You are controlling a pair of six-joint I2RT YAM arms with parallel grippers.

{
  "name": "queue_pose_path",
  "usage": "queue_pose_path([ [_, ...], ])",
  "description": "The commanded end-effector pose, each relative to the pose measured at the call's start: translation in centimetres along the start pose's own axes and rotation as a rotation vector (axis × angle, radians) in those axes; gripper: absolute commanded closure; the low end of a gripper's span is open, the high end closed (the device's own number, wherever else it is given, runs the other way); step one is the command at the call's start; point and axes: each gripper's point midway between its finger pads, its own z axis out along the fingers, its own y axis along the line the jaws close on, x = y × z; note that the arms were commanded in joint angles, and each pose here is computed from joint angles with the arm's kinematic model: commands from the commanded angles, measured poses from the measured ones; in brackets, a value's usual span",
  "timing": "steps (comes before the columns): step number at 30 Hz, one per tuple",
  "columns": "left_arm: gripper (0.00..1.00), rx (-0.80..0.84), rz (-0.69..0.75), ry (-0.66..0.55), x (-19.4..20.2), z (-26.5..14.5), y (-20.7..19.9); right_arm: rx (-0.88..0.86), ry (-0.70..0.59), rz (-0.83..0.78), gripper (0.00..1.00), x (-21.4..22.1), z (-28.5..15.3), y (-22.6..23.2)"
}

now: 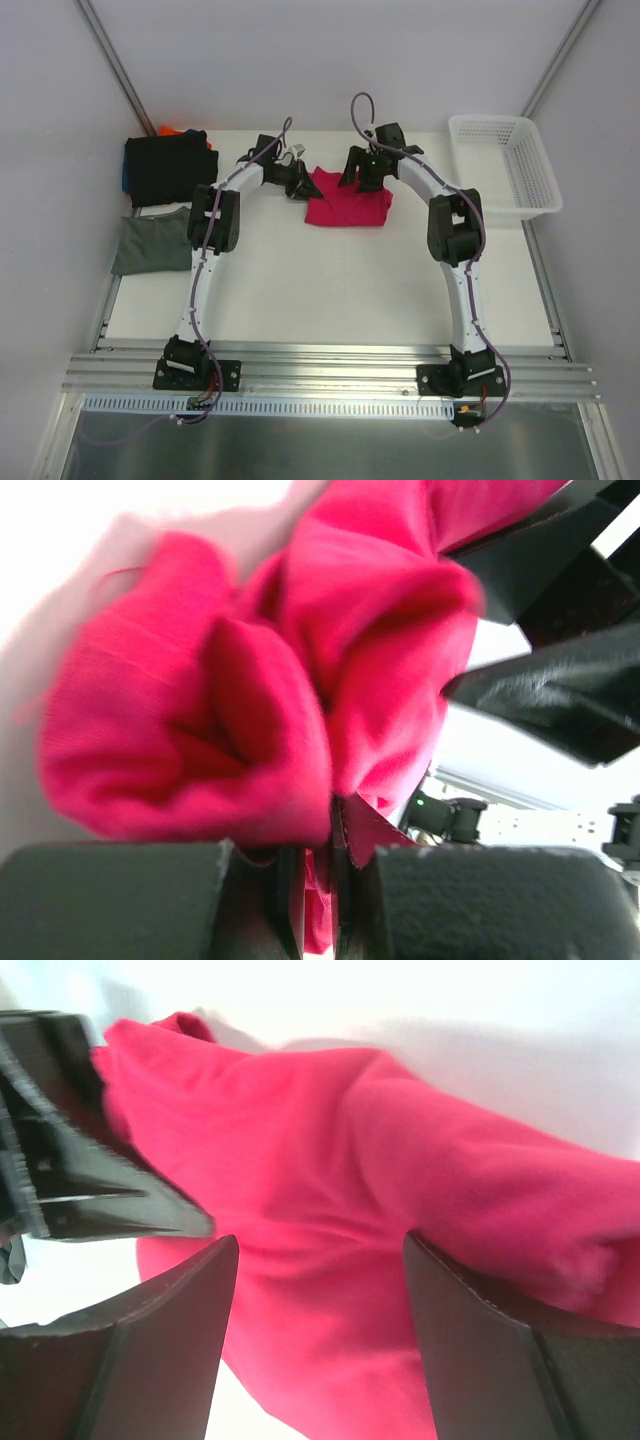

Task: Fold and stack the t-shirts
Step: Neatly place the folded tshirt to the corner

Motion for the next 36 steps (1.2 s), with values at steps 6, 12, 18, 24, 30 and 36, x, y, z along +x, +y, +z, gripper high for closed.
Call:
queue_pose_path([
  [6,1.0,-0.114,0.179,-0.127,-0.6,-9.6,-7.1,0.003,-0.211,-0.042,0.29,-7.4,-11.2,1.0],
  [12,1.0,-0.216,0.221,-0.184,1.2,-15.9,-8.2,0.048,-0.253,0.005,0.28,-8.1,-14.9,-2.0],
  [18,1.0,-0.334,0.196,-0.212,4.8,-21.5,-7.0,0.043,-0.277,0.035,0.29,-8.7,-16.6,-2.9],
  [24,1.0,-0.428,0.133,-0.195,9.9,-25.1,-5.8,0.025,-0.267,0.049,0.28,-8.3,-16.6,-2.6],
  [30,1.0,-0.562,0.047,-0.253,12.9,-29.3,-3.2,0.012,-0.261,0.058,0.29,-7.7,-16.9,-2.4],
  [36,1.0,-0.692,-0.021,-0.313,14.3,-33.2,-1.1,0.003,-0.267,0.069,0.28,-7.7,-17.5,-2.3],
])
